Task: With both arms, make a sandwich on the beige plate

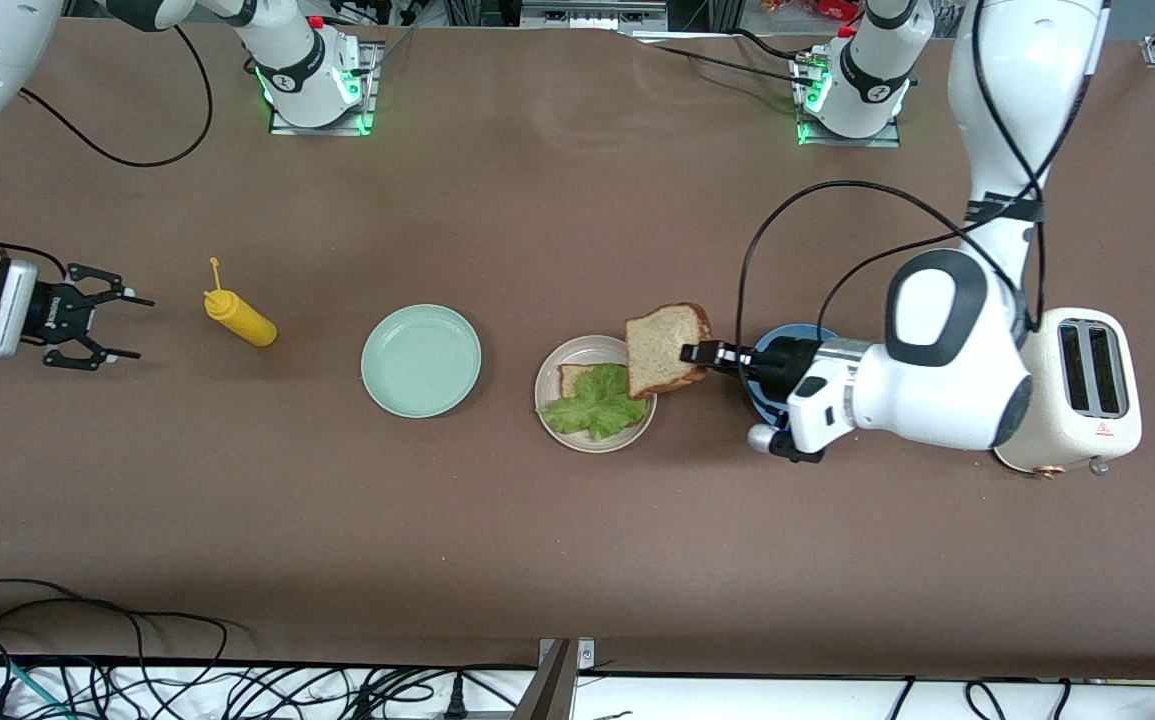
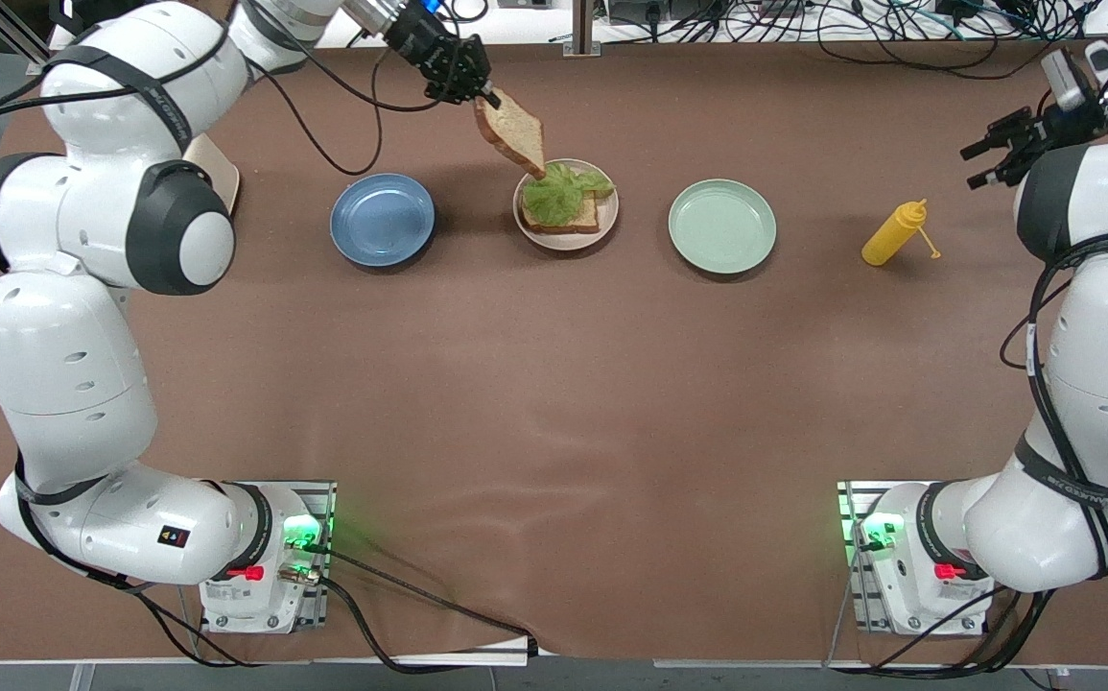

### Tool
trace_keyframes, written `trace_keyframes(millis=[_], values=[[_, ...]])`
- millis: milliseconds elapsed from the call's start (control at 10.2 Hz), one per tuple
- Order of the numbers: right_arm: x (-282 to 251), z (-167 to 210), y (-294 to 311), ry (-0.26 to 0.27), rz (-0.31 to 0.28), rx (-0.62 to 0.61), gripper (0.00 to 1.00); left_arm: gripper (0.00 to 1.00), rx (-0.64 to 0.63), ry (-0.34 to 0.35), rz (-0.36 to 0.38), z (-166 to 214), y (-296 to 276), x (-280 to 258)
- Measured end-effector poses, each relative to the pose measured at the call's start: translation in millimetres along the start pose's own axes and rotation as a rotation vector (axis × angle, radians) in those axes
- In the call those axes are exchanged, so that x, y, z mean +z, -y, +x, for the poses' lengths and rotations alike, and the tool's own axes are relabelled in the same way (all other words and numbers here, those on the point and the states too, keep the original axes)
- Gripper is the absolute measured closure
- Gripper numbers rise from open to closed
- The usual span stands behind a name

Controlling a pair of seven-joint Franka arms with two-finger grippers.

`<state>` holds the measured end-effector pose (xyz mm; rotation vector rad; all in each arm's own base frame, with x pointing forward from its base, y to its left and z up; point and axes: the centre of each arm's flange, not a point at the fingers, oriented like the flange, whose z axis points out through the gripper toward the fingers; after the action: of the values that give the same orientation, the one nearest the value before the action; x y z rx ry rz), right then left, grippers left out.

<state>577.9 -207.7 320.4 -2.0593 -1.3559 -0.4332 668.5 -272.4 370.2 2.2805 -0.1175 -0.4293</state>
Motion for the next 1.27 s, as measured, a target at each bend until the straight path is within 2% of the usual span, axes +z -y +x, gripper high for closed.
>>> trace_keyframes(millis=[293, 488, 586, 977, 1270], values=[[-29.7, 69.5, -8.7, 0.075, 0.000, 0.174, 0.11, 0.91, -0.014, -0.050, 0.033, 9.8, -11.3, 57.9], [-43.1, 100.4, -10.0, 0.128, -0.028, 0.276, 0.00, 0.91, -0.034, -0.067, 0.034, 12.4, -8.7, 82.7], [-49.4, 114.4, -10.0, 0.154, -0.048, 0.328, 0.00, 0.91, -0.039, -0.067, 0.028, 13.1, -8.2, 90.7], [-71.5, 180.7, -3.5, 0.266, -0.171, 0.613, 0.00, 0.91, -0.077, -0.116, 0.051, 13.7, -23.6, 136.0], [-76.6, 231.4, 14.3, 0.428, -0.265, 0.830, 0.00, 0.91, -0.101, -0.138, 0.063, 22.6, -4.8, 150.7]])
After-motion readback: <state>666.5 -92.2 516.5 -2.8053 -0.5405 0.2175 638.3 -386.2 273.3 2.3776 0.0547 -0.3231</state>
